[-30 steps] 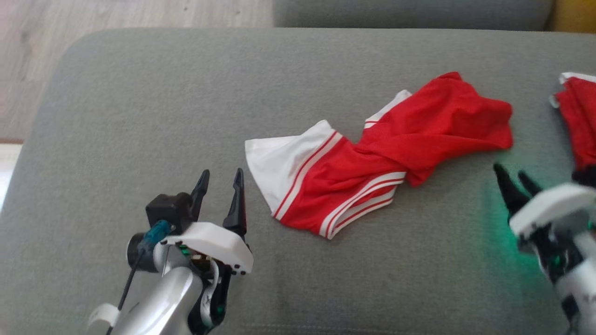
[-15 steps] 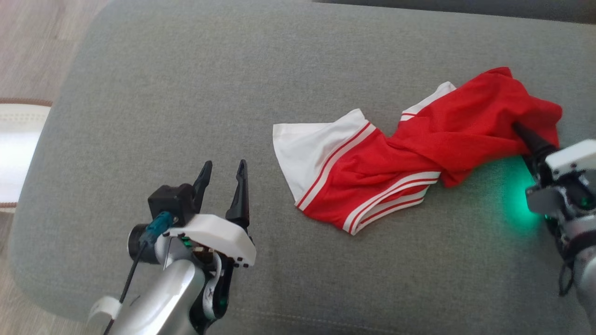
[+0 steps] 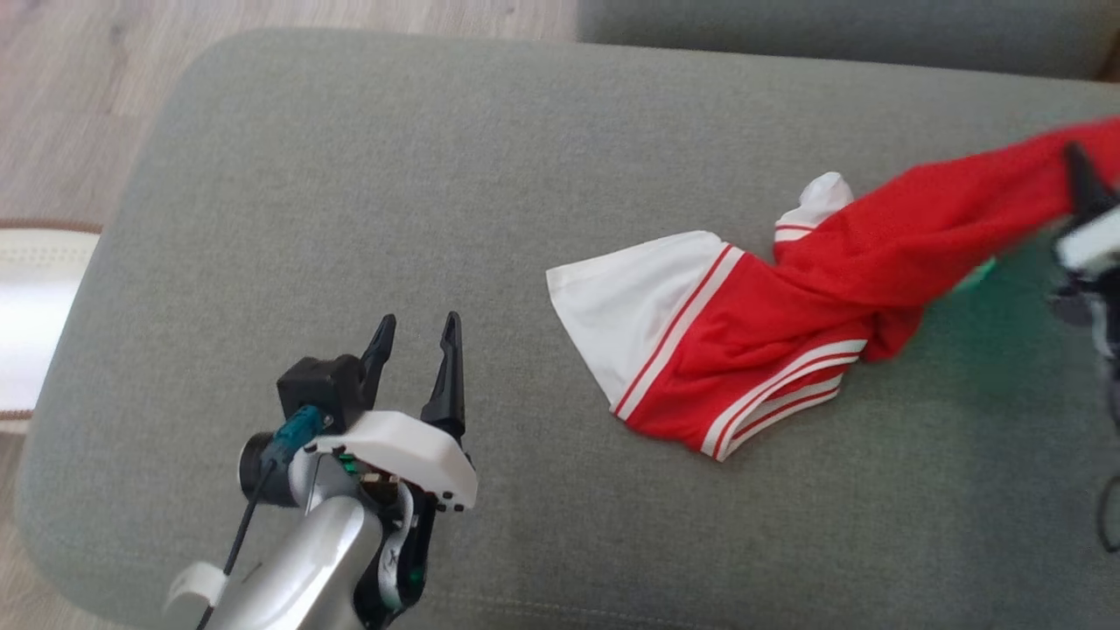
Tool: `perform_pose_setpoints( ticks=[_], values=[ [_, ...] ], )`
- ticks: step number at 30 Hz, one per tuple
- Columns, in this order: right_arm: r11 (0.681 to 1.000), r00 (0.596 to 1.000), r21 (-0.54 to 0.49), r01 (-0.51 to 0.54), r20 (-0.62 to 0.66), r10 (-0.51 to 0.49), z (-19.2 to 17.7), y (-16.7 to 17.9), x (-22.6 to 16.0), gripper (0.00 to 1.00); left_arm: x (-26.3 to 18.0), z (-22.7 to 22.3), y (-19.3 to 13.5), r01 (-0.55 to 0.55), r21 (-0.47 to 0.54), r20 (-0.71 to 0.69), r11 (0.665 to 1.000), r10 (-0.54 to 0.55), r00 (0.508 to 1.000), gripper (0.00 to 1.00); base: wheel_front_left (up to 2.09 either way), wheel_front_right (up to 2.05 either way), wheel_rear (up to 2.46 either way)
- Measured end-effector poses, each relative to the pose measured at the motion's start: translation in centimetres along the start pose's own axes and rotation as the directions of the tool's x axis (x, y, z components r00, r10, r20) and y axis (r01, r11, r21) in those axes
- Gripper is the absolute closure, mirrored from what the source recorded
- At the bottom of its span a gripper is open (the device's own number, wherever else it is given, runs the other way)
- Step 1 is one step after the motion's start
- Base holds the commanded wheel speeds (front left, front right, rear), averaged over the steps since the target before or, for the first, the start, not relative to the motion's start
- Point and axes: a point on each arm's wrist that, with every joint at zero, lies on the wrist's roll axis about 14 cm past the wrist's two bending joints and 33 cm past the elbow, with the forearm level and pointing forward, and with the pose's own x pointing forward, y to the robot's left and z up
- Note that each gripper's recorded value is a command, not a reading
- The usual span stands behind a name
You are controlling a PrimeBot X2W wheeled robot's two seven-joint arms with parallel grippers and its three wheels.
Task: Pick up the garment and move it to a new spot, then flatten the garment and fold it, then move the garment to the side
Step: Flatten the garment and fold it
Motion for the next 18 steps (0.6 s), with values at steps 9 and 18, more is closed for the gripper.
perform_pose_setpoints(
  ticks=[9,18],
  values=[
    [0.899,0.913,-0.282,-0.335,-0.334,0.236,-11.5,11.2,-0.6,1.00,-0.3,0.0,-0.2,0.010,-0.007,-0.002,1.000,-0.010,1.000,0.00,0.00,0.00,0.00],
    [0.904,0.888,-0.258,-0.340,-0.404,0.219,-15.7,10.2,-2.3,0.00,-0.2,0.1,0.0,0.002,-0.010,0.009,1.000,-0.002,1.000,0.00,0.00,0.00,0.00]
  ],
)
